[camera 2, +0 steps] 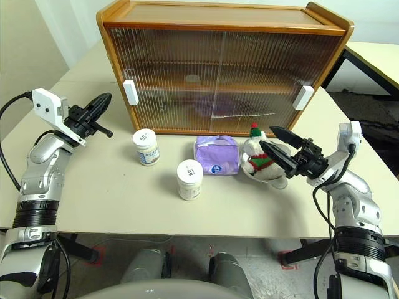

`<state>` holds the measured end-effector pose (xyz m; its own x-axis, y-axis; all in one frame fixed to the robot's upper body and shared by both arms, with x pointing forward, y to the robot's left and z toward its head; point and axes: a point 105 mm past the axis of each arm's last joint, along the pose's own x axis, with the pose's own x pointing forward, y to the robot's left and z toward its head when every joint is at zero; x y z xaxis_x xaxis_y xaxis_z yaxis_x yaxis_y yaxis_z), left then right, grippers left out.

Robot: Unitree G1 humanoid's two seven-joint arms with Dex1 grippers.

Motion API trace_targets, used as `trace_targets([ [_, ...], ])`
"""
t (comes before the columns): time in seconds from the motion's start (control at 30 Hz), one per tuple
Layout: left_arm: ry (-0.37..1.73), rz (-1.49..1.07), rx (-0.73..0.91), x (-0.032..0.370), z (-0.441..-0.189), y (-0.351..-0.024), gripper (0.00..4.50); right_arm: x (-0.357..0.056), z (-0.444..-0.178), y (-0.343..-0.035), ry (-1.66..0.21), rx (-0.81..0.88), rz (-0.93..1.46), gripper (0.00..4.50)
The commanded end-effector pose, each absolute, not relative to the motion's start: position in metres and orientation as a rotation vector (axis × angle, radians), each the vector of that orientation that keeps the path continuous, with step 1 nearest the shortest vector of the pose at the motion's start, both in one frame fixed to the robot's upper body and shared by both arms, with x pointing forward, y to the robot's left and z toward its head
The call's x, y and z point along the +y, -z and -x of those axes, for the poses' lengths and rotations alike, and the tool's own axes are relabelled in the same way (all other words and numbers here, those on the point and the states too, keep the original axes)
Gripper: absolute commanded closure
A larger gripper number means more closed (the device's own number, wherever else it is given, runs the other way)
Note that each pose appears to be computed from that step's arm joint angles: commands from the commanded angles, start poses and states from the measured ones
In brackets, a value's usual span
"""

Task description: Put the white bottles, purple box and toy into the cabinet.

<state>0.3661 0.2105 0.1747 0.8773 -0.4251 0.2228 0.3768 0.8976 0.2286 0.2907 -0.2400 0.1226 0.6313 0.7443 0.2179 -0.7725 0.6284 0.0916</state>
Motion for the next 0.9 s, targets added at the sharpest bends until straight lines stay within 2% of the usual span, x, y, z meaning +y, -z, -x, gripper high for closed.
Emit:
trace_targets([
  [0.03,0.427,-0.220,-0.251,0.207,-0.375,-0.173,4.47,-0.233,-0.293,-0.124,-0.872,-0.191,-0.154,0.00],
  [0.6,0.538,-0.293,-0.247,0.179,-0.380,-0.173,4.47,-0.215,-0.296,-0.150,-0.896,-0.216,-0.109,0.00],
  [0.9,0.531,-0.271,-0.268,0.177,-0.377,-0.175,4.47,-0.214,-0.294,-0.149,-0.892,-0.214,-0.108,0.00],
])
